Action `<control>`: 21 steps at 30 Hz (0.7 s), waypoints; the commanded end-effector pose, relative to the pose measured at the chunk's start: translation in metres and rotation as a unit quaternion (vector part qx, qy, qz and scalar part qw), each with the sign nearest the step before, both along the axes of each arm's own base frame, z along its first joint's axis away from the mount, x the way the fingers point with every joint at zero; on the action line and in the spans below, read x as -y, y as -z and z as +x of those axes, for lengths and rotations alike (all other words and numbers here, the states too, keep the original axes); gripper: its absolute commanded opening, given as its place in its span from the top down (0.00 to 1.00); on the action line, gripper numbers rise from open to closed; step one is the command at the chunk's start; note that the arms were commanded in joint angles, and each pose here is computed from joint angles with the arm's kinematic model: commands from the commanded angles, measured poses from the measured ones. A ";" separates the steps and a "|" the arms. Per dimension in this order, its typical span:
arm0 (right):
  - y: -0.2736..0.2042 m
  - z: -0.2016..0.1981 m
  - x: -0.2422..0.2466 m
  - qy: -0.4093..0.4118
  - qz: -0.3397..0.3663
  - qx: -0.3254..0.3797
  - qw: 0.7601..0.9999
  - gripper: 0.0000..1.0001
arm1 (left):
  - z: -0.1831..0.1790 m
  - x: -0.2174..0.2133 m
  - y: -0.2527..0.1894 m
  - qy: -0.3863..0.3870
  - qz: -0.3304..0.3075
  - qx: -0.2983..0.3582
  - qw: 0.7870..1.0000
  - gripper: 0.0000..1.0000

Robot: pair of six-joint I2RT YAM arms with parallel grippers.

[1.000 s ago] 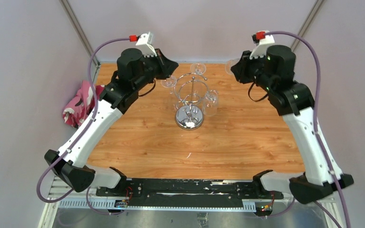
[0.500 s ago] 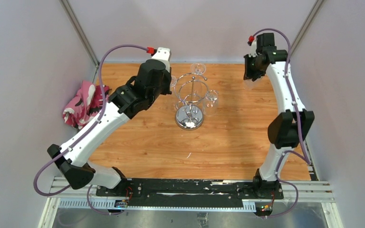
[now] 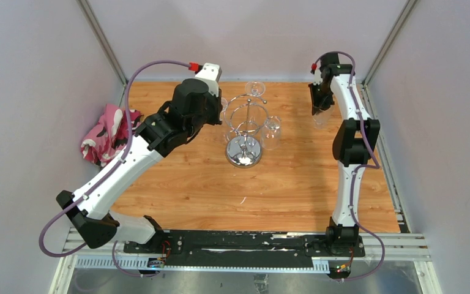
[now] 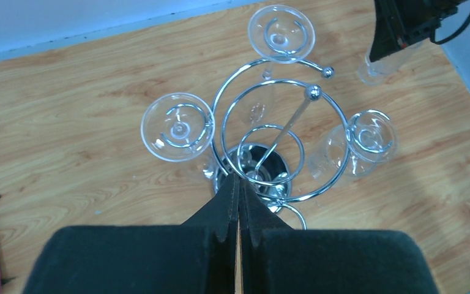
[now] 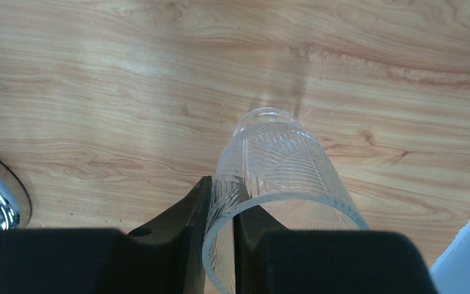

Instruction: Take the wine glass off the wine glass rack

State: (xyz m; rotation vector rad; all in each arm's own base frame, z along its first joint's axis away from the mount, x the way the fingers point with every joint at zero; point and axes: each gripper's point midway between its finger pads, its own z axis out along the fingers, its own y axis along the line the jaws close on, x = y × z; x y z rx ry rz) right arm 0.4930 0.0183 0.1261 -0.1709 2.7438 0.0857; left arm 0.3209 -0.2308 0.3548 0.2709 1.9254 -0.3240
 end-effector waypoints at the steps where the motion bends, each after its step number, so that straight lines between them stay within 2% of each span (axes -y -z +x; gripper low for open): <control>1: -0.003 -0.004 0.016 -0.001 -0.035 -0.012 0.999 1.00 | -0.008 0.013 -0.006 0.034 -0.028 0.006 0.999 1.00; 4: 0.009 -0.005 0.024 0.003 -0.055 -0.028 0.998 1.00 | -0.007 0.013 -0.005 0.033 -0.028 0.006 0.999 1.00; 10: 0.022 -0.005 0.020 0.007 -0.045 -0.034 0.998 0.99 | -0.008 0.013 -0.005 0.032 -0.033 0.008 0.999 1.00; 15: 0.021 -0.007 0.020 0.011 -0.046 -0.032 0.998 0.81 | -0.007 0.011 -0.004 0.030 -0.031 0.009 0.999 1.00; 17: 0.023 -0.009 0.022 0.014 -0.050 -0.036 0.998 0.78 | -0.008 0.013 -0.004 0.034 -0.032 0.008 0.999 1.00; 21: 0.026 -0.017 0.023 0.021 -0.050 -0.048 0.997 0.66 | -0.008 0.015 -0.004 0.037 -0.033 0.007 0.999 1.00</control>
